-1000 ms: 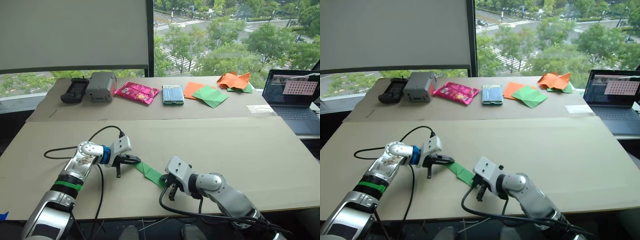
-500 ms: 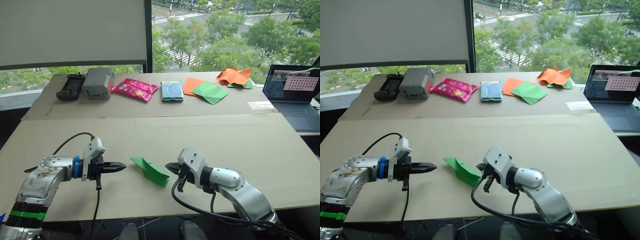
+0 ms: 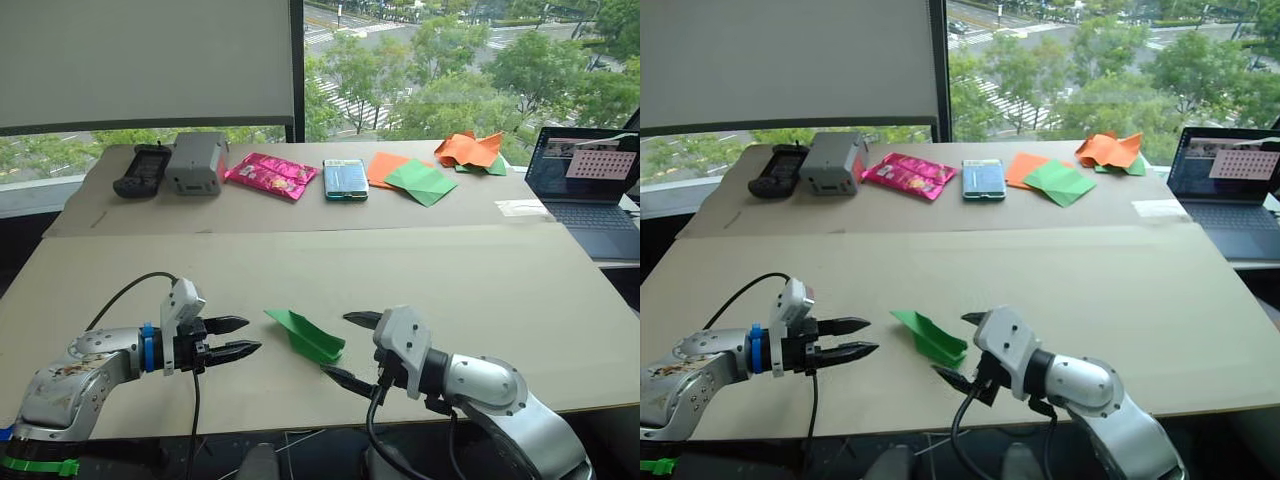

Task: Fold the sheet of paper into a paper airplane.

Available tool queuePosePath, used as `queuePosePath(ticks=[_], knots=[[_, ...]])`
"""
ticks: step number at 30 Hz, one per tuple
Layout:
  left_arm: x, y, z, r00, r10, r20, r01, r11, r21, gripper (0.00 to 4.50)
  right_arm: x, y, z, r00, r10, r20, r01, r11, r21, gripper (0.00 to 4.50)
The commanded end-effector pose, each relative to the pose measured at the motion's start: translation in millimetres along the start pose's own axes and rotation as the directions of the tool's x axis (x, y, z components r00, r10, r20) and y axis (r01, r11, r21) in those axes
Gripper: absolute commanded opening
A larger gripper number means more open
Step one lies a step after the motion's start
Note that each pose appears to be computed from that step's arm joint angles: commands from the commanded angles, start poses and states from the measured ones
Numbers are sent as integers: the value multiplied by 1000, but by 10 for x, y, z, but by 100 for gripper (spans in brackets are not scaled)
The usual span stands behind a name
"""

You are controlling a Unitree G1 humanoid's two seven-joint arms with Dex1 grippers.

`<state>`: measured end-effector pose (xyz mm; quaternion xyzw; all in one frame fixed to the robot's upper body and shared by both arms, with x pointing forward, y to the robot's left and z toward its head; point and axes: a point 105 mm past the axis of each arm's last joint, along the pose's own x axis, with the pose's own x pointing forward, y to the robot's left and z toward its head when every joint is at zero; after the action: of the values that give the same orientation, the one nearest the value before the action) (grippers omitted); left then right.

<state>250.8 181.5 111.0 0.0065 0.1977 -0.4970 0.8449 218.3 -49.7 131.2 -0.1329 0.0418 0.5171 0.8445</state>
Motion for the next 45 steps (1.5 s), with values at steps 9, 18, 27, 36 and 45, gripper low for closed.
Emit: queuePosePath(ticks=[9,18,27,36,45], knots=[[76,-98,37,999,-37,-6,37,999,31,447,204,168,96,979,192,72,-190,981,-26,450],[90,-112,39,999,-38,-4,38,998,44,447,384,-13,-229,991,128,-33,-127,992,29,450],[158,-69,78,999,-21,25,19,997,69,447,350,-362,-234,999,15,-39,-10,991,132,450],[186,-52,78,999,-10,36,7,997,77,447,336,-456,-135,1000,0,-10,1,985,173,450],[187,-24,128,999,-7,43,3,996,90,447,303,-536,-108,995,-28,-92,22,998,-63,450]])
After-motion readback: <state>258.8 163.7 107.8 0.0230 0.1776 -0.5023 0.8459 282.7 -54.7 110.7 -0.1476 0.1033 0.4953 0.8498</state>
